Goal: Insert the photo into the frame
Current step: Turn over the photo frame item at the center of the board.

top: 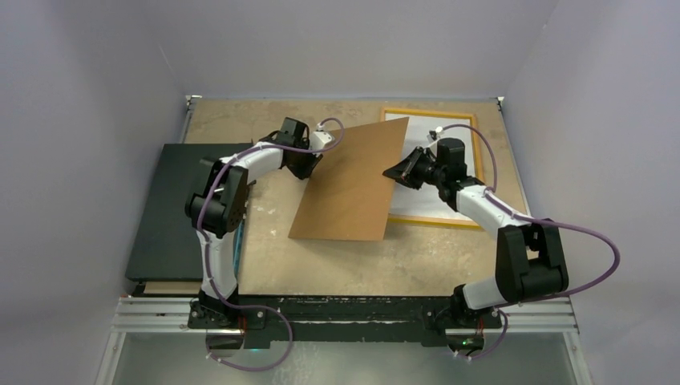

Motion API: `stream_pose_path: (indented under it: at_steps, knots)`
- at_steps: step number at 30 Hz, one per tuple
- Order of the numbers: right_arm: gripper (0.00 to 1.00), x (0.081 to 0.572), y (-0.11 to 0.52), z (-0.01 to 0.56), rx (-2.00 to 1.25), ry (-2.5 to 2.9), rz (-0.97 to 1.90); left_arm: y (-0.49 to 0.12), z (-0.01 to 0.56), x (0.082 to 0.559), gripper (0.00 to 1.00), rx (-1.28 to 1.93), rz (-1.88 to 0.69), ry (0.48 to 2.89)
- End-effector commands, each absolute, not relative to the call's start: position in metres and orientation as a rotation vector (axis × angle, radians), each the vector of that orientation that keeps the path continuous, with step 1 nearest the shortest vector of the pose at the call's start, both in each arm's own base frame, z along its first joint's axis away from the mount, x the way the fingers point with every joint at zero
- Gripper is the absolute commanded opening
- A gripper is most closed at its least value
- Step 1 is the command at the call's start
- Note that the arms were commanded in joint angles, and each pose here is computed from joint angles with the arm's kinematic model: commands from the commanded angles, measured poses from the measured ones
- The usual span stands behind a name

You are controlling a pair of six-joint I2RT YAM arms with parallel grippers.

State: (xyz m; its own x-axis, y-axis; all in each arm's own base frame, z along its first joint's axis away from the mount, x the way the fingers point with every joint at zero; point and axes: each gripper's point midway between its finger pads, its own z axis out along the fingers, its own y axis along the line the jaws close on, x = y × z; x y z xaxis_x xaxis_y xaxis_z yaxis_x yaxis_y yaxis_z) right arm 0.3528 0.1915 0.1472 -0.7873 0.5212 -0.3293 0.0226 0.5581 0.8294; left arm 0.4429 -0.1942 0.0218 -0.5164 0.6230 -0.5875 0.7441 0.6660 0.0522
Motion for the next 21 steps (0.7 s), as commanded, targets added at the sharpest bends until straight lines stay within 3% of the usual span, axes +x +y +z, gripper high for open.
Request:
stream_pose_path:
  at_steps: [1, 5, 7, 9, 15, 21]
  knots:
    - [0.00, 0.359, 0.196, 0.168, 0.420, 2.218, 1.191, -0.196, 0.041, 0.395, 0.30, 1.096, -0.387, 2.399]
    - [0.00, 0.368, 0.194, 0.192, 0.460, 2.165, 1.185, -0.198, 0.120, 0.405, 0.41, 1.095, -0.352, 2.228]
    - [0.00, 0.374, 0.193, 0.207, 0.504, 2.142, 1.187, -0.205, 0.161, 0.391, 0.68, 1.191, -0.405, 2.101]
    - [0.00, 0.381, 0.192, 0.227, 0.557, 2.092, 1.211, -0.215, 0.198, 0.367, 0.82, 1.270, -0.447, 1.966]
    - [0.00, 0.402, 0.194, 0.281, 0.743, 1.920, 1.355, -0.228, 0.223, 0.282, 0.85, 1.604, -0.278, 1.732]
    - [0.00, 0.411, 0.203, 0.313, 0.822, 1.823, 1.496, -0.221, 0.233, 0.250, 0.86, 1.718, -0.068, 1.495]
